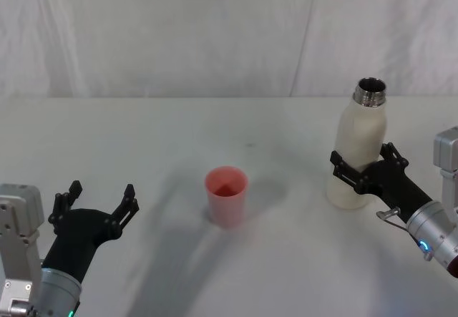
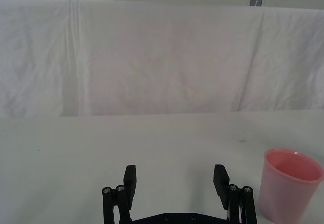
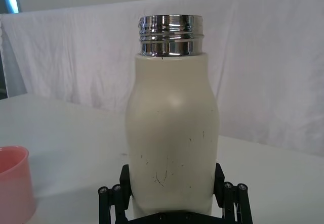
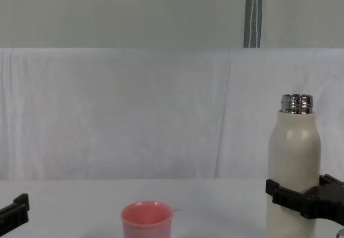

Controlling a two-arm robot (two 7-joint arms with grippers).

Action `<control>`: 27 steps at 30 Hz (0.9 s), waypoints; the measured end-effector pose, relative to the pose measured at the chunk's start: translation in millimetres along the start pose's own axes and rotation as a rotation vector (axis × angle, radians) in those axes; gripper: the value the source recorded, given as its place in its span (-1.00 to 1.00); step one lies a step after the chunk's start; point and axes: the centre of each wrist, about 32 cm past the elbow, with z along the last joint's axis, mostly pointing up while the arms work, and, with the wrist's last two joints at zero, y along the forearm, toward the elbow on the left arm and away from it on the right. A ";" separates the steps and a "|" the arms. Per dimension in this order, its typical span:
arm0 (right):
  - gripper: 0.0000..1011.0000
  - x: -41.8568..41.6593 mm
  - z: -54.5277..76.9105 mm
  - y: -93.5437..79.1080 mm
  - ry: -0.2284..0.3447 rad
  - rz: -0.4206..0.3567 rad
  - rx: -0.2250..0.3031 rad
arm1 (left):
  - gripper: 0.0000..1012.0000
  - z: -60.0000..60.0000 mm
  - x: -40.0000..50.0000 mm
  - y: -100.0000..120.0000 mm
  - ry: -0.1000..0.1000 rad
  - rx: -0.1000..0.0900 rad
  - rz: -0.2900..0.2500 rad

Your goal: Grasp the thermos with one hand and pour water into the cup lid.

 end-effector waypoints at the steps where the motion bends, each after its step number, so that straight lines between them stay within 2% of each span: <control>1: 0.91 0.0 0.0 0.0 0.000 0.000 0.000 | 0.98 0.0 0.0 0.0 0.000 0.000 0.000; 4: 0.98 0.1 0.1 0.0 0.000 -0.001 0.002 | 0.98 0.0 0.0 0.0 0.000 0.000 0.000; 20: 0.98 0.0 0.0 0.0 -0.001 0.000 0.002 | 0.98 0.0 0.0 0.0 0.000 0.000 0.000; 27: 0.98 -0.6 -1.9 -3.1 0.016 -0.005 0.003 | 0.98 0.0 0.0 0.0 0.000 0.000 0.000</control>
